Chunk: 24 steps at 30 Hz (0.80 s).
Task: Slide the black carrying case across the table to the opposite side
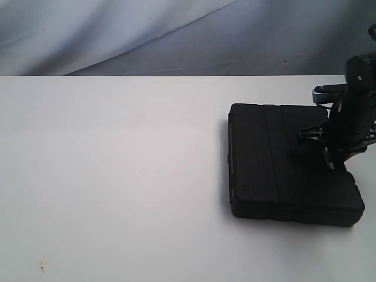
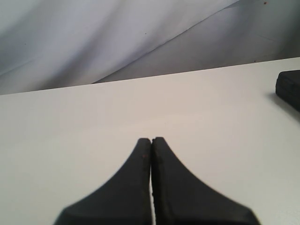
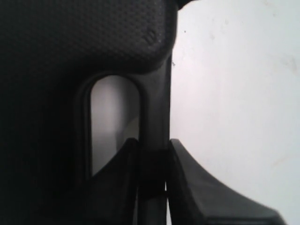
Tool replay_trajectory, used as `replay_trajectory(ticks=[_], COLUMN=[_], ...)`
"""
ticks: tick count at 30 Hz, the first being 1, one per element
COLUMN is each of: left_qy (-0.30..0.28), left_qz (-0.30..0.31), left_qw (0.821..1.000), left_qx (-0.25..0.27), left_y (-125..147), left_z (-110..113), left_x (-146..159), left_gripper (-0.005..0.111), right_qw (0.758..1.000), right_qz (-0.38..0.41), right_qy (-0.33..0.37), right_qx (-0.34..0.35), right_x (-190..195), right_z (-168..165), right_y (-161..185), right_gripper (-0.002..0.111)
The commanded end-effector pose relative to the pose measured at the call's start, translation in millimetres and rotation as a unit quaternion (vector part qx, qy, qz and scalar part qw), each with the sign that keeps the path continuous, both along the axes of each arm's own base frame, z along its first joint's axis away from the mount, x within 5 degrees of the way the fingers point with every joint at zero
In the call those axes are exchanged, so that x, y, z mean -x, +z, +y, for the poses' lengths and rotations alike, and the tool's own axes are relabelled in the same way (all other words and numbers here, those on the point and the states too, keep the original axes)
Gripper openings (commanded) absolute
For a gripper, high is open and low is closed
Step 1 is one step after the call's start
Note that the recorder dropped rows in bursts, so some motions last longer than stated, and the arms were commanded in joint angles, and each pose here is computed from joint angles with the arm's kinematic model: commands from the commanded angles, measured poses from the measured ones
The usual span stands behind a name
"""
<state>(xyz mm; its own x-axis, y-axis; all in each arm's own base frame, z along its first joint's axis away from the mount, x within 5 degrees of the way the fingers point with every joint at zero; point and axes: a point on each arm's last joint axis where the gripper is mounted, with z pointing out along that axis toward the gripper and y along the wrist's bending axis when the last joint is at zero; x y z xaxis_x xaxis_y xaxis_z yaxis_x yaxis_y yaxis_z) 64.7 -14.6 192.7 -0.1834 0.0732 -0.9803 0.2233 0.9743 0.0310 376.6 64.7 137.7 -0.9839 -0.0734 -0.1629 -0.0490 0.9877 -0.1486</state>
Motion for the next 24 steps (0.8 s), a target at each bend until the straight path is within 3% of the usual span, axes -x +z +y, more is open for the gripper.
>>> replay_trajectory(ticks=[1,24], left_qy=[0.002,0.002], left_qz=[-0.006,-0.006], left_qw=[1.000,1.000], left_qx=[0.003,0.003], left_y=[-0.2,-0.2], left_z=[0.3,0.3], left_x=[0.3,0.3], left_gripper=[0.000,0.000], right_qw=[1.000,1.000], right_qz=[0.001,-0.002], right_qy=[0.003,0.004], right_qx=[0.019,0.017], right_x=[0.4,-0.6], right_z=[-11.1,-12.9], right_y=[4.9,4.9], right_gripper=[0.000,0.000])
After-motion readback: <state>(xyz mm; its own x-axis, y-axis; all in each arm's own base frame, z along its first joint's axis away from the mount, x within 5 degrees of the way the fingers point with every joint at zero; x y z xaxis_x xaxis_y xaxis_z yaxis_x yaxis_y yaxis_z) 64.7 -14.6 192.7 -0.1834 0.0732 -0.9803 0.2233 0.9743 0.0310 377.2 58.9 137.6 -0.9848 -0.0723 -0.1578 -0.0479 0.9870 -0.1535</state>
